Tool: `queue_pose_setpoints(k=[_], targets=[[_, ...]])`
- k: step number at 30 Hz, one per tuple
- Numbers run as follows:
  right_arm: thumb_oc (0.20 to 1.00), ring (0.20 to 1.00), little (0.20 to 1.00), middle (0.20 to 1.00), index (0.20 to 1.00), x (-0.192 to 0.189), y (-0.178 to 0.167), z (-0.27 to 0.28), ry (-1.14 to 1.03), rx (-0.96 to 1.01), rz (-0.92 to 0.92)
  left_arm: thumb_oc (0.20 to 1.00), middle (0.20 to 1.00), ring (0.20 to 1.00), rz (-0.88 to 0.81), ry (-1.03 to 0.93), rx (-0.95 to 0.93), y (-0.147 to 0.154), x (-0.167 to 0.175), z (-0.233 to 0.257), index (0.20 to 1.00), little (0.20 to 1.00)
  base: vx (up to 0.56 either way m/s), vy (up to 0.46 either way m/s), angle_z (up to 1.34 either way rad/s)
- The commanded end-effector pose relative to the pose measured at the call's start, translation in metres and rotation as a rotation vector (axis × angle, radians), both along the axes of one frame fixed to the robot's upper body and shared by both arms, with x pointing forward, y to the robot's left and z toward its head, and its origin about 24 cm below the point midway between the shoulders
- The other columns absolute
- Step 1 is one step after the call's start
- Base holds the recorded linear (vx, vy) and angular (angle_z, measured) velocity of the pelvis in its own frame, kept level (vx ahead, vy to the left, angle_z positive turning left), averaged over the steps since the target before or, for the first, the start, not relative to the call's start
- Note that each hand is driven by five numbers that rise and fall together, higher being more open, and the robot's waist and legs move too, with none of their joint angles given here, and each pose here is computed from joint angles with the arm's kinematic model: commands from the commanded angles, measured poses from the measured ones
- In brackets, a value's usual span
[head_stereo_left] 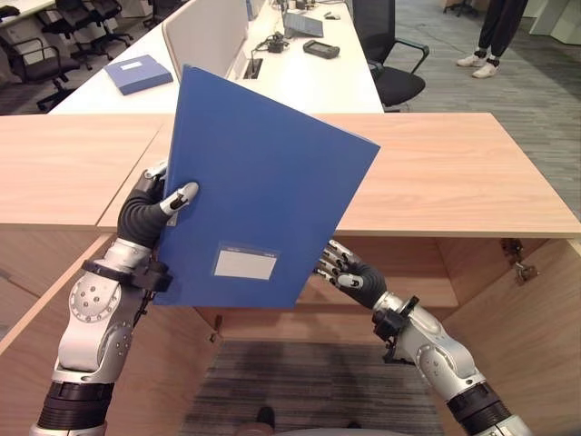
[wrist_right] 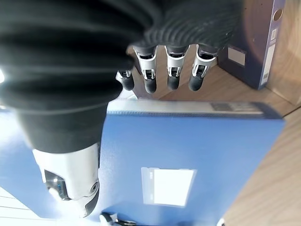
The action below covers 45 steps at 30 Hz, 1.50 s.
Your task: Put the empty folder in the office cabinet
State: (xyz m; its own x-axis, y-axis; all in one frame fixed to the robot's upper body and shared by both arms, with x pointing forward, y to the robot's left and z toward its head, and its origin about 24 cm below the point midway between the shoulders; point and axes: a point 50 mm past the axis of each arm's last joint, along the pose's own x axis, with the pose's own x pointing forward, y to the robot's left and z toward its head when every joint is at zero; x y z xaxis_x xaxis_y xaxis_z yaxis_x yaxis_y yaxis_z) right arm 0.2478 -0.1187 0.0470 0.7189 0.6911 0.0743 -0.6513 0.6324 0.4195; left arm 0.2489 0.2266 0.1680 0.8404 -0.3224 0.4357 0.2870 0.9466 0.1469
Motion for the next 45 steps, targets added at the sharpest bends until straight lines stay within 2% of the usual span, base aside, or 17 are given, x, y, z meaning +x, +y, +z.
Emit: queue_pose_setpoints(k=[1, 29, 30, 31, 32, 45], targets=[[1.0, 1.0, 1.0, 1.0, 1.0, 0.012, 0.019, 0.046, -0.19, 0.123, 0.039, 0.2, 0.2, 0.2, 0.004, -0.119, -0.017, -0.001, 0.008, 0.019, 0.2, 0.2, 0.0, 0.0, 0.0], [1.0, 1.0, 1.0, 1.0, 1.0, 0.014, 0.052, 0.05, -0.181, 0.152, 0.125, 0.2, 0.2, 0.2, -0.18, 0.039, -0.12, -0.046, 0.012, -0.018, 0.2, 0.2, 0.0, 0.0, 0.0], [0.504, 0.504, 0.504, 0.504, 0.504, 0.013, 0.054, 0.049, -0.174, 0.147, 0.141, 0.2, 0.2, 0.2, -0.185, 0.042, -0.126, -0.047, 0.013, -0.018, 0.2, 0.2, 0.0, 0.0, 0.0], [0.454, 0.454, 0.454, 0.454, 0.454, 0.013, 0.054, 0.049, -0.174, 0.147, 0.141, 0.2, 0.2, 0.2, -0.185, 0.042, -0.126, -0.047, 0.013, -0.018, 0.2, 0.2, 0.0, 0.0, 0.0], [0.2, 0.2, 0.2, 0.2, 0.2, 0.011, 0.055, 0.048, -0.171, 0.143, 0.154, 0.2, 0.2, 0.2, -0.184, 0.045, -0.13, -0.048, 0.014, -0.019, 0.2, 0.2, 0.0, 0.0, 0.0], [0.2, 0.2, 0.2, 0.2, 0.2, 0.008, 0.059, 0.045, -0.153, 0.137, 0.191, 0.2, 0.2, 0.2, -0.179, 0.046, -0.16, -0.051, 0.017, -0.021, 0.2, 0.2, 0.0, 0.0, 0.0]])
